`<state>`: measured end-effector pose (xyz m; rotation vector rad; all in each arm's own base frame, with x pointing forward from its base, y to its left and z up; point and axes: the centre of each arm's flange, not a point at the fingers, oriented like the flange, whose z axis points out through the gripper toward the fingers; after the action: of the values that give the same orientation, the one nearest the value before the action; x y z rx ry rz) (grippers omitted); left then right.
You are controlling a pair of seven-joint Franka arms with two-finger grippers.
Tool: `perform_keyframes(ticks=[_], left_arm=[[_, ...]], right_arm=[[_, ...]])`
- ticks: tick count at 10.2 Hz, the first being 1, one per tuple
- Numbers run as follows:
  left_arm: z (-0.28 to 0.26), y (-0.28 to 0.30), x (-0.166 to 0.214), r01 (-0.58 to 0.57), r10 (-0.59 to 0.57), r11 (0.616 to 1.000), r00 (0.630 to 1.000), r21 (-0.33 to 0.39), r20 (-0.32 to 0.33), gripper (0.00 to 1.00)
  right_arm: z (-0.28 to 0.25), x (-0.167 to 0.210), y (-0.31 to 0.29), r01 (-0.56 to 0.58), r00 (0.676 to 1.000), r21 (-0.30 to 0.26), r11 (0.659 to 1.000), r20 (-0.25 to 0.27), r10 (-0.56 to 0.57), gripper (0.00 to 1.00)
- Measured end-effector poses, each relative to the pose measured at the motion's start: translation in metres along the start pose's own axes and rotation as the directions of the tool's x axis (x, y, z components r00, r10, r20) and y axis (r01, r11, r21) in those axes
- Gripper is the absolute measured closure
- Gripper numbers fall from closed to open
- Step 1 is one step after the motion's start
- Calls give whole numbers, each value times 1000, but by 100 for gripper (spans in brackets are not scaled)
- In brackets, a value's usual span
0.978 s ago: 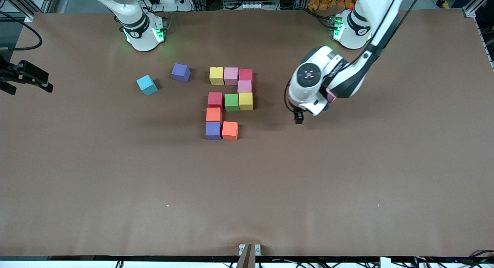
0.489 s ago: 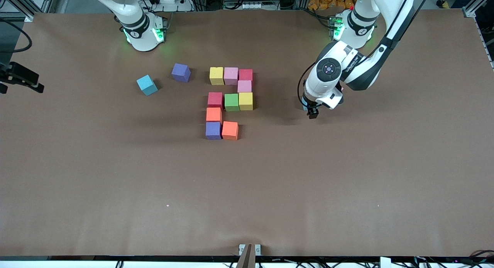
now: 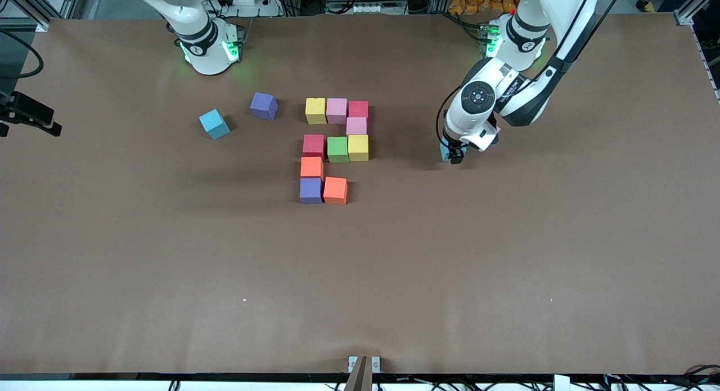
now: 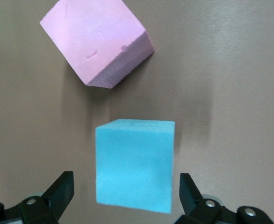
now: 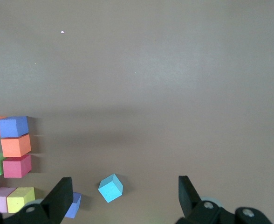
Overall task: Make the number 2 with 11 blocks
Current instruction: 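Grasp the cyan cube with the left gripper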
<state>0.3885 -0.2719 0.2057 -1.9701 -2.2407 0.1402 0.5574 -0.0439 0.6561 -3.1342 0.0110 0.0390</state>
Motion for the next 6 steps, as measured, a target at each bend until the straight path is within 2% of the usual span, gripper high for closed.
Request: perform_keyframes(ticks=[6], left_arm=[[6,12,21,50,-50,999,999,1,21,0]], right_arm=[[0,0,0,1,1000,0,1000,0,-1,0]])
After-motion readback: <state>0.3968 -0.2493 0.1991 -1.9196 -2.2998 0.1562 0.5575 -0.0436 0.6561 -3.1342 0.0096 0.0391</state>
